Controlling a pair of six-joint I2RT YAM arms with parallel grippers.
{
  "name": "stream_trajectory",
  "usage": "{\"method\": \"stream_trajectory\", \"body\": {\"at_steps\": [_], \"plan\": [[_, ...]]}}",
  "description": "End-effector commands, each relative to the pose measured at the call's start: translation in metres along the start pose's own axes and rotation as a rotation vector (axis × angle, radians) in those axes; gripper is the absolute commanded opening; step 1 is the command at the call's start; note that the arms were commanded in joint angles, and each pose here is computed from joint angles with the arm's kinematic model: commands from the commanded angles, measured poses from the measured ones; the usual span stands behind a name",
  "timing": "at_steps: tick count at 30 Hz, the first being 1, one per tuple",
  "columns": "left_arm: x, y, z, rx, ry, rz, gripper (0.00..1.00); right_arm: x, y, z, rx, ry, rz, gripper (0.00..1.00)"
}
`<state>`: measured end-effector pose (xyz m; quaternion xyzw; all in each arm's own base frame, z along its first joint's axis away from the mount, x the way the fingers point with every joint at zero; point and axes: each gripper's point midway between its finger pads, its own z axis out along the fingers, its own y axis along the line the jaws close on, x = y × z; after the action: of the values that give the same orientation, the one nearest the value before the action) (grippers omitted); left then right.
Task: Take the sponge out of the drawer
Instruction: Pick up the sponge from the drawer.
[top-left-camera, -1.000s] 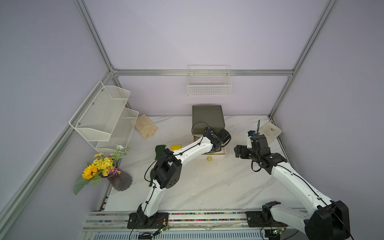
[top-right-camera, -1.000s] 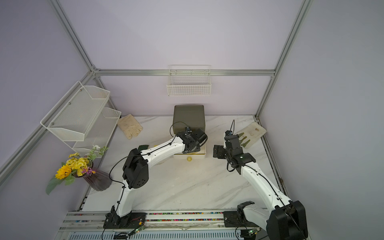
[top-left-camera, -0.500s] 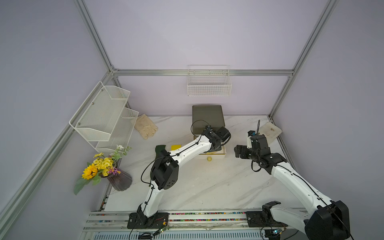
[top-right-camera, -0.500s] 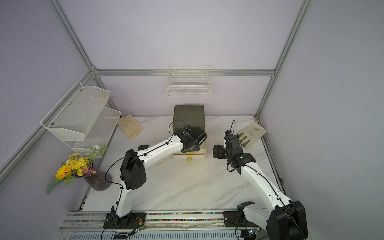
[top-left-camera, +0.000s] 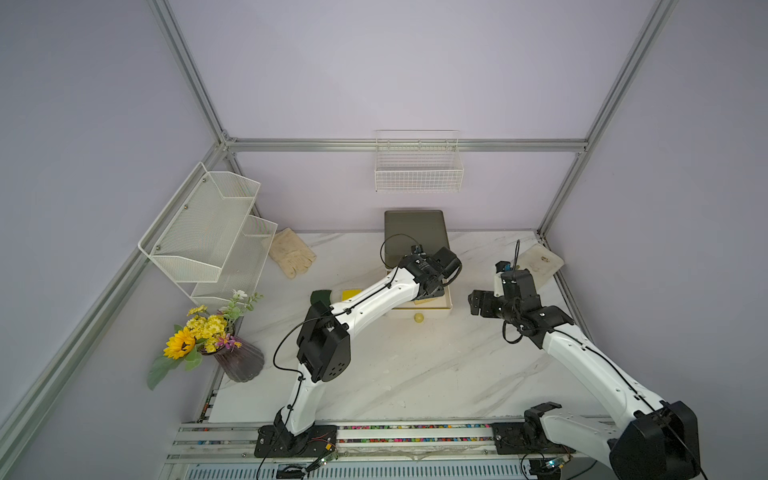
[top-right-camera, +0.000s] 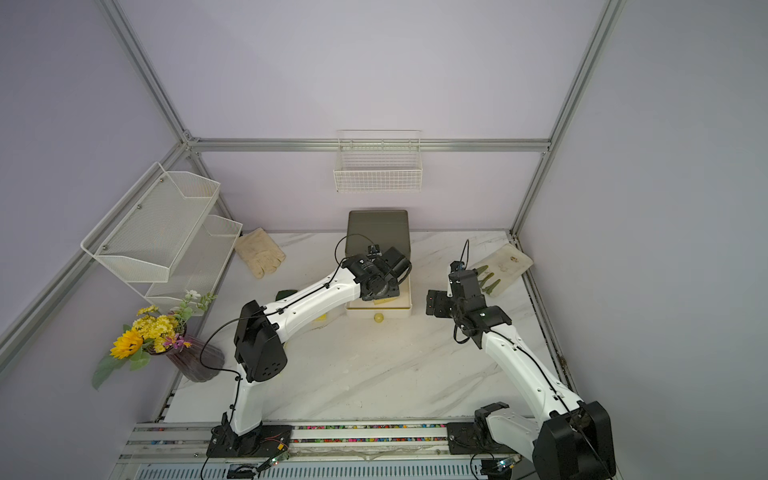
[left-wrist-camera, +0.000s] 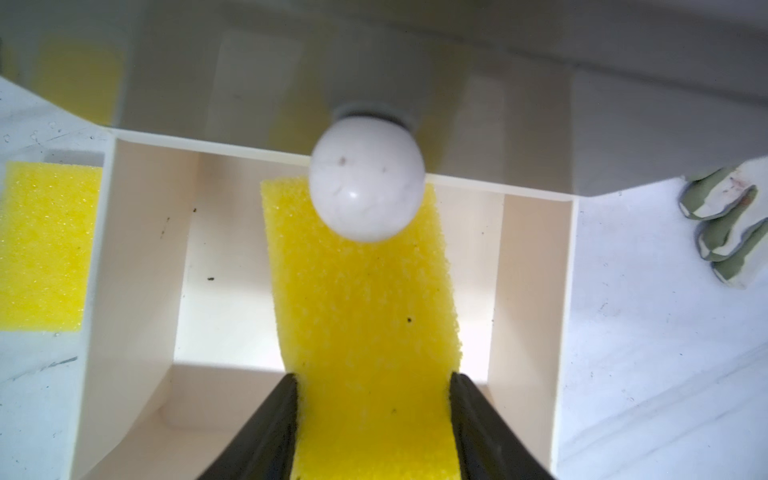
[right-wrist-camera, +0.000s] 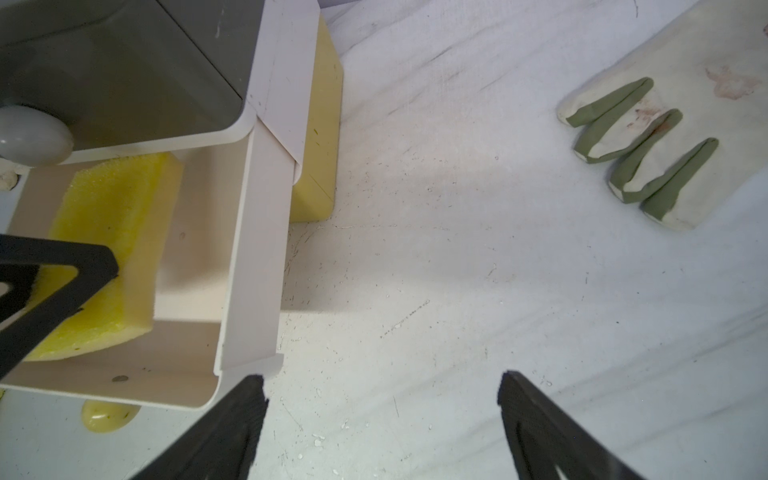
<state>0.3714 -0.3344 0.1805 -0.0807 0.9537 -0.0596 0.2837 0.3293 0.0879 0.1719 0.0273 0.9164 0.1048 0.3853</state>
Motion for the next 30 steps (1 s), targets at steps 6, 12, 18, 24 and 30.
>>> {"method": "stream_trajectory", "body": {"at_steps": [6, 12, 18, 24, 30], "plan": [[-0.006, 0.004, -0.039, 0.064, -0.012, 0.006, 0.59, -0.001, 0.000, 0.002, -0.008, -0.017, -0.006, 0.92], [0.016, 0.008, -0.034, 0.072, 0.052, 0.011, 0.60, 0.000, 0.000, 0.003, -0.010, -0.012, -0.005, 0.92], [0.029, 0.021, -0.042, 0.052, 0.053, 0.027, 0.59, 0.000, 0.001, 0.003, -0.012, -0.009, -0.004, 0.92], [0.036, 0.035, -0.061, 0.055, 0.032, 0.050, 0.60, 0.000, 0.001, 0.005, -0.013, -0.003, -0.002, 0.92], [0.046, 0.055, -0.071, 0.045, 0.032, 0.068, 0.60, 0.001, 0.002, 0.005, -0.017, -0.001, 0.000, 0.92]]}}
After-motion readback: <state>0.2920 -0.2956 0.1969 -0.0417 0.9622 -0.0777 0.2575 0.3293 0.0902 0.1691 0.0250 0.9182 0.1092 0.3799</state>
